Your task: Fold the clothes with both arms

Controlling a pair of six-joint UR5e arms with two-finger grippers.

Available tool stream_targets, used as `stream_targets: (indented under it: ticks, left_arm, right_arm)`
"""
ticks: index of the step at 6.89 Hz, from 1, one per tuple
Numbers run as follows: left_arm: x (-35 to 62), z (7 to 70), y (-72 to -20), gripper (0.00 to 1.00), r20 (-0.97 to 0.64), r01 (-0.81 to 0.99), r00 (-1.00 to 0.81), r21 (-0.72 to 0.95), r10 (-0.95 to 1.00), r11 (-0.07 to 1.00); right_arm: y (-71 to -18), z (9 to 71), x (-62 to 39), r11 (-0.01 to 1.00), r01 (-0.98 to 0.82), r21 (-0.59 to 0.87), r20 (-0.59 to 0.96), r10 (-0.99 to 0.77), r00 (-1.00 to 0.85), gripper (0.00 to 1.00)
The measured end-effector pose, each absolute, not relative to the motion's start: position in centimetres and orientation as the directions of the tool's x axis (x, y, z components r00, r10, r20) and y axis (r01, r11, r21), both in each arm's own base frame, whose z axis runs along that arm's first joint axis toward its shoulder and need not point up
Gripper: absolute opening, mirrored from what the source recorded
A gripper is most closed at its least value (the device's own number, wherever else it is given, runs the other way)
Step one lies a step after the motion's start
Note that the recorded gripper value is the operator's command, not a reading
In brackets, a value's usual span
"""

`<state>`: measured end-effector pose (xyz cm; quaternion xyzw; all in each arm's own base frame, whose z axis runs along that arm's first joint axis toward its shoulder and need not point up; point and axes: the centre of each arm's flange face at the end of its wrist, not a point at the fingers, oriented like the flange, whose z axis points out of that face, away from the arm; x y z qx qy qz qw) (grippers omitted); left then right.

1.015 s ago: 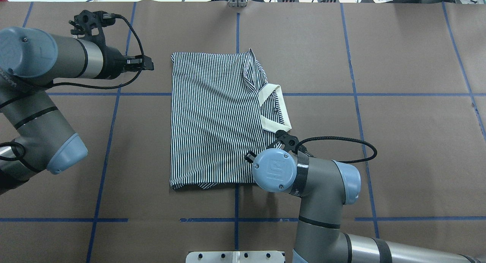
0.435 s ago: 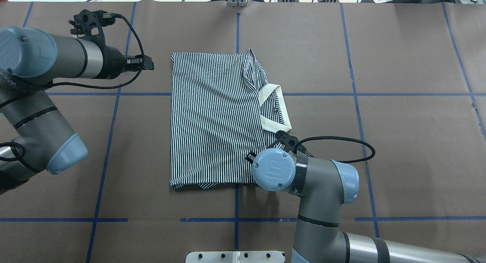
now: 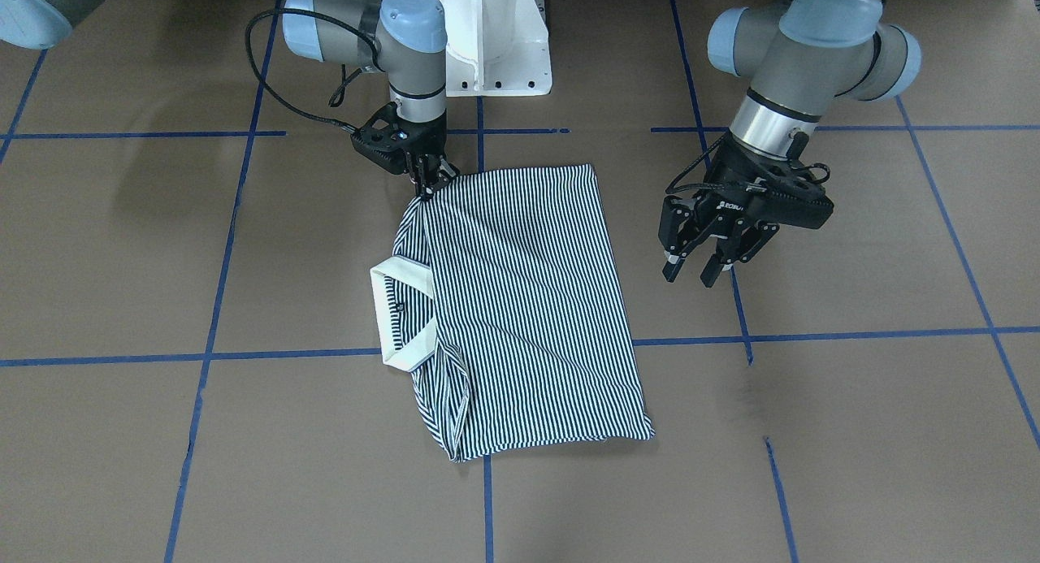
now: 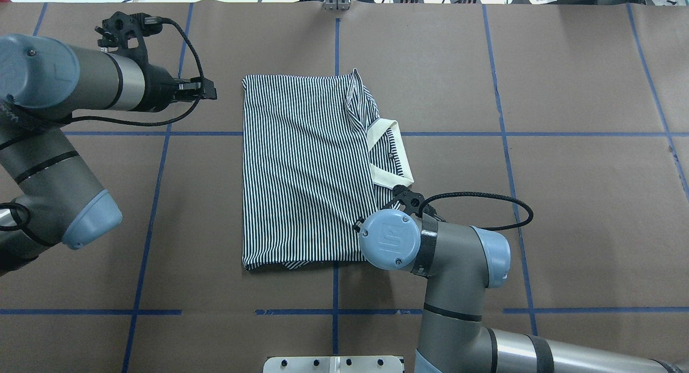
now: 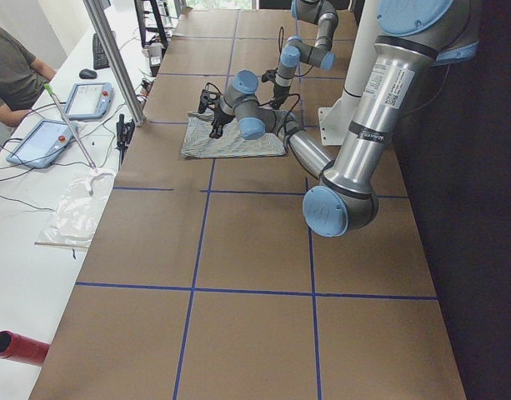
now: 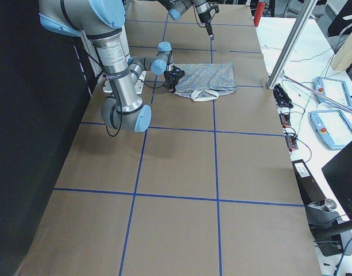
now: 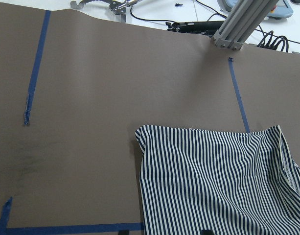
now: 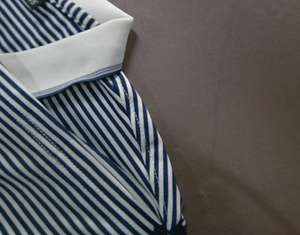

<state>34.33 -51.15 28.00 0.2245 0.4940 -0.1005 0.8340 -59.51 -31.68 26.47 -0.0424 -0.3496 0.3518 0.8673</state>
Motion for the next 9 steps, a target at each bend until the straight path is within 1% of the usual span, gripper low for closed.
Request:
stream_targets:
  ticks: [2,3,4,6,7,8,9]
  left_arm:
    - [34.2,27.8,-51.0,0.58,-0.870,0.389,0.491,0.275,0.054,0.879]
    - [34.0,27.2,-50.3,0.58,-0.879,0.392,0.476,0.243,0.030,0.887]
    - [34.3,26.4,-48.1,0.62,-0.900,0.400,0.434,0.156,-0.037,0.903]
    - [38.1,26.5,-40.2,0.66,-0.911,0.414,0.344,-0.071,-0.228,0.908]
    - [40.9,27.5,-36.3,0.70,-0.892,0.422,0.330,-0.155,-0.310,0.893]
    - [43.4,28.9,-33.1,0.70,-0.869,0.416,0.341,-0.202,-0.358,0.887]
    - [45.3,30.2,-31.1,0.69,-0.850,0.406,0.362,-0.226,-0.382,0.886]
  right_arm:
    - [-31.9,25.8,-58.7,0.748,-0.573,-0.336,0.579,0.644,0.500,0.00]
    - [-31.8,25.0,-57.7,0.749,-0.563,-0.350,0.589,0.643,0.489,0.00]
    - [-31.5,24.7,-56.8,0.750,-0.555,-0.360,0.596,0.643,0.482,0.00]
    - [-31.3,24.4,-55.8,0.749,-0.550,-0.369,0.603,0.643,0.472,0.00]
    - [-31.1,24.6,-55.5,0.749,-0.550,-0.369,0.603,0.644,0.472,0.00]
    - [-31.1,24.7,-55.4,0.749,-0.550,-0.370,0.602,0.644,0.473,0.00]
    - [-31.0,24.7,-55.4,0.749,-0.549,-0.369,0.602,0.643,0.473,0.00]
